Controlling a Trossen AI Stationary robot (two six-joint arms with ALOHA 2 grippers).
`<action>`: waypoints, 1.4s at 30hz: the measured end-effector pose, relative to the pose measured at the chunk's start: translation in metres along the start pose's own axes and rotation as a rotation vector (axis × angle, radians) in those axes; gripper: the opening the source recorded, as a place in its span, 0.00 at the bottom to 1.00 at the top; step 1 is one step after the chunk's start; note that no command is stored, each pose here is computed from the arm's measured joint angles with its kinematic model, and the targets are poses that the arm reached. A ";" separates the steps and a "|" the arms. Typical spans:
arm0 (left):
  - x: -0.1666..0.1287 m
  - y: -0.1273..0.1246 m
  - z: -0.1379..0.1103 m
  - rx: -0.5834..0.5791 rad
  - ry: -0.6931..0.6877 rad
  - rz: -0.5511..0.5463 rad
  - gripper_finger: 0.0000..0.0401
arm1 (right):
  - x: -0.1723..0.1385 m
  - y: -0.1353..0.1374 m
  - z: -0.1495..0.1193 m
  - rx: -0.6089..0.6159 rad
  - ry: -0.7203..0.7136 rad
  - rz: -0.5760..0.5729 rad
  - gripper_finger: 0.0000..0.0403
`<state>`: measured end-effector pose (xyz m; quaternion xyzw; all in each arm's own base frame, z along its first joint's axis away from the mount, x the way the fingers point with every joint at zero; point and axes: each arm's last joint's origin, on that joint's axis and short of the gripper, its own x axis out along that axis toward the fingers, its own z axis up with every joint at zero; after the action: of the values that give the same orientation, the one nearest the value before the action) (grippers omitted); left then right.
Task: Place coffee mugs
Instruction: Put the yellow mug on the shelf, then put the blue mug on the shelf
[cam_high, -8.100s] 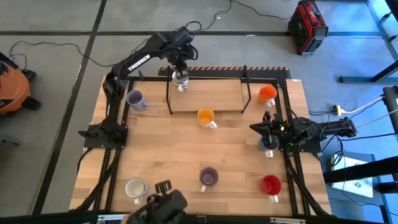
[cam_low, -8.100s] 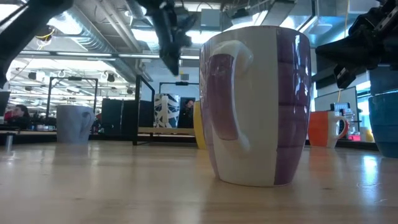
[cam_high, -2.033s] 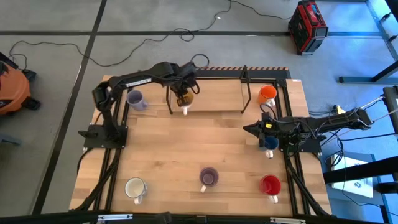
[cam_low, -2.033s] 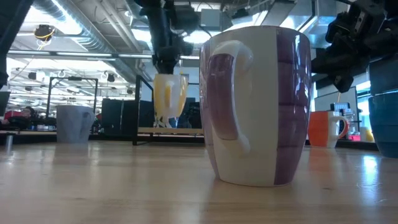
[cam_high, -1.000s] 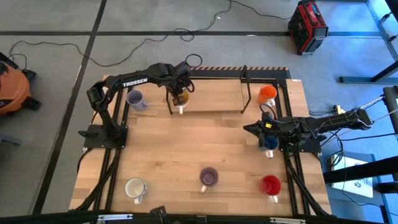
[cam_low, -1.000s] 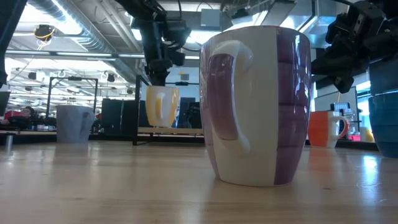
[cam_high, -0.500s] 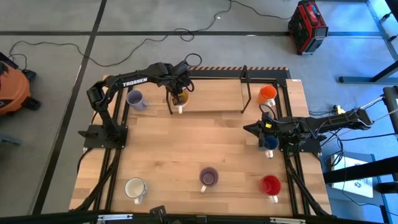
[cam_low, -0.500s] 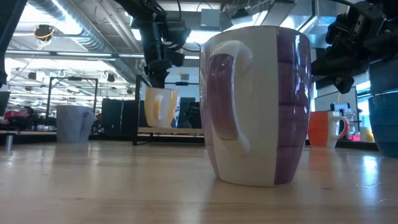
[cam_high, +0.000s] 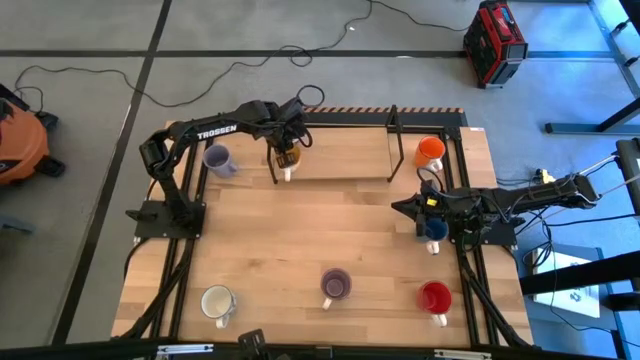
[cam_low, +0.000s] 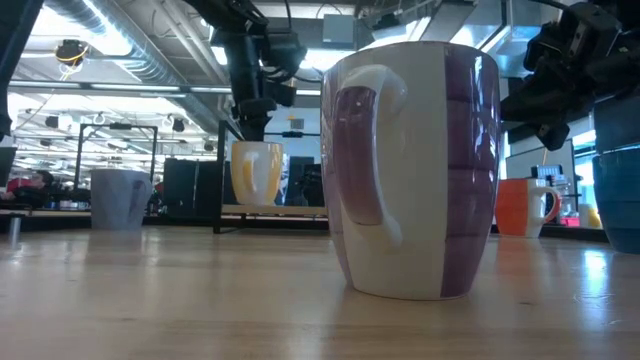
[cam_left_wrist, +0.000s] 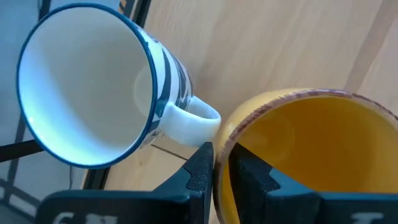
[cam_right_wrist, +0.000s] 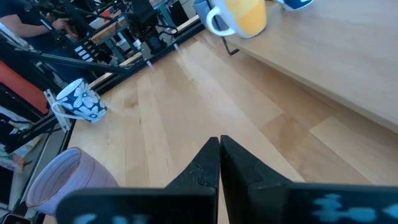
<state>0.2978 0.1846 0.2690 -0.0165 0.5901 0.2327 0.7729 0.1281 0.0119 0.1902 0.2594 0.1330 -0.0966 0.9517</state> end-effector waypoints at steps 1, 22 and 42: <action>0.000 0.000 0.000 0.000 0.002 0.008 0.13 | 0.000 0.000 0.000 0.000 0.002 0.003 0.01; -0.020 0.005 0.012 -0.012 -0.074 0.039 0.29 | 0.000 0.000 0.000 0.000 0.004 0.008 0.01; -0.111 -0.020 0.066 -0.034 -0.552 -0.069 0.30 | 0.000 0.000 0.000 -0.016 0.001 0.005 0.01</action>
<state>0.3438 0.1486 0.3862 0.0146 0.3523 0.2118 0.9115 0.1281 0.0121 0.1904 0.2523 0.1337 -0.0930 0.9539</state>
